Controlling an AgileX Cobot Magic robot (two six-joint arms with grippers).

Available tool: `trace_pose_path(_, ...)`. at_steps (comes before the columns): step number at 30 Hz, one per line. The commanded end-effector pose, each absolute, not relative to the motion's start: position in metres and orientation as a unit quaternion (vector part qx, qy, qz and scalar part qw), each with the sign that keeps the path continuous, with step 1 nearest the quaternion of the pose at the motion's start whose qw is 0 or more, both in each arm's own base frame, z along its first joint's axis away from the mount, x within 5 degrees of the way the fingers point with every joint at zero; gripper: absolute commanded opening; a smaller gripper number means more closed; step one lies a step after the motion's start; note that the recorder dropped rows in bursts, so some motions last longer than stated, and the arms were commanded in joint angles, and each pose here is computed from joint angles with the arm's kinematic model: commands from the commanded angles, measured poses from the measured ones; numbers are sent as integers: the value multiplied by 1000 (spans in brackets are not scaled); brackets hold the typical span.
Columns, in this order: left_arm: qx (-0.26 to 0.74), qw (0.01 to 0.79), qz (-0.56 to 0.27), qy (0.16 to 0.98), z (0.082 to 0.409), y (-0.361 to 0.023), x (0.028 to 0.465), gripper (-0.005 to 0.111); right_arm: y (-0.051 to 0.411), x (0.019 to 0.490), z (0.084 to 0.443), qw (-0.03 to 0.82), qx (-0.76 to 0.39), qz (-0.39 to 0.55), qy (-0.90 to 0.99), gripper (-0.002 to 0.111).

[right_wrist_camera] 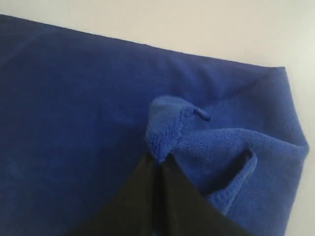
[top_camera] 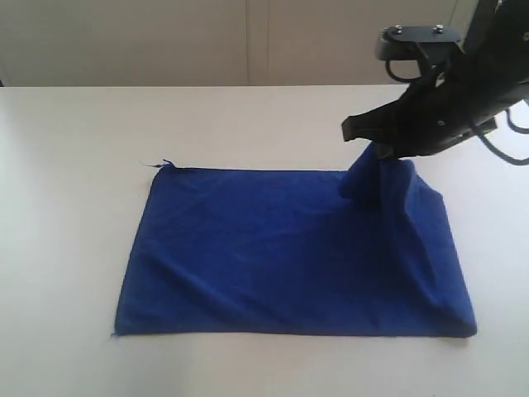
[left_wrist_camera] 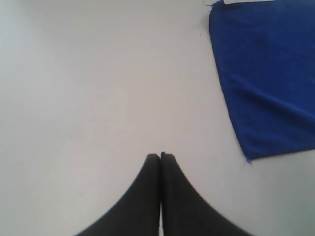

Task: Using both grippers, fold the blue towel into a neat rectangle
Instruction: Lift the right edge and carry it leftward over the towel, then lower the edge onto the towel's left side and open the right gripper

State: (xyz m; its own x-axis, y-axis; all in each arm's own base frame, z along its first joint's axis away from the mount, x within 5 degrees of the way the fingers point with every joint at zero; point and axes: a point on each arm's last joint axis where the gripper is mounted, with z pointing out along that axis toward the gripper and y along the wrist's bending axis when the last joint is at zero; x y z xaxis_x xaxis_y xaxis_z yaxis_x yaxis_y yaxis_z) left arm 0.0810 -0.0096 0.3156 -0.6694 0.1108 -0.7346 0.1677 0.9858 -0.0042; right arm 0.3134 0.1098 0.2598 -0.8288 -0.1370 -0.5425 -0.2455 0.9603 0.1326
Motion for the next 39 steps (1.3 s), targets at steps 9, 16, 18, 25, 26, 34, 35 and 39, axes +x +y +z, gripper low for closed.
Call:
trace_pose_path(9, 71, 397, -40, 914, 314, -10, 79, 0, 196, 298, 314, 337, -172, 178, 908, 0)
trace_pose_path(16, 71, 397, -40, 914, 314, -10, 79, 0, 243, 301, 301, 322, -201, 199, 903, 0)
trace_pose_path(18, 71, 397, -40, 914, 314, -10, 79, 0, 257, 303, 297, 321, -208, 205, 901, 0)
trace_pose_path(25, 71, 397, -40, 914, 314, -10, 79, 0, 301, 310, 289, 320, -217, 236, 892, 0)
trace_pose_path(26, 71, 397, -40, 914, 314, -10, 79, 0, 305, 311, 286, 317, -215, 241, 892, 0)
trace_pose_path(34, 71, 397, -40, 914, 314, -10, 79, 0, 337, 325, 220, 287, -205, 244, 903, 0)
trace_pose_path(35, 71, 397, -40, 914, 314, -10, 79, 0, 341, 325, 210, 283, -207, 241, 905, 0)
trace_pose_path(39, 71, 397, -40, 914, 314, -10, 79, 0, 356, 321, 177, 267, -211, 239, 909, 0)
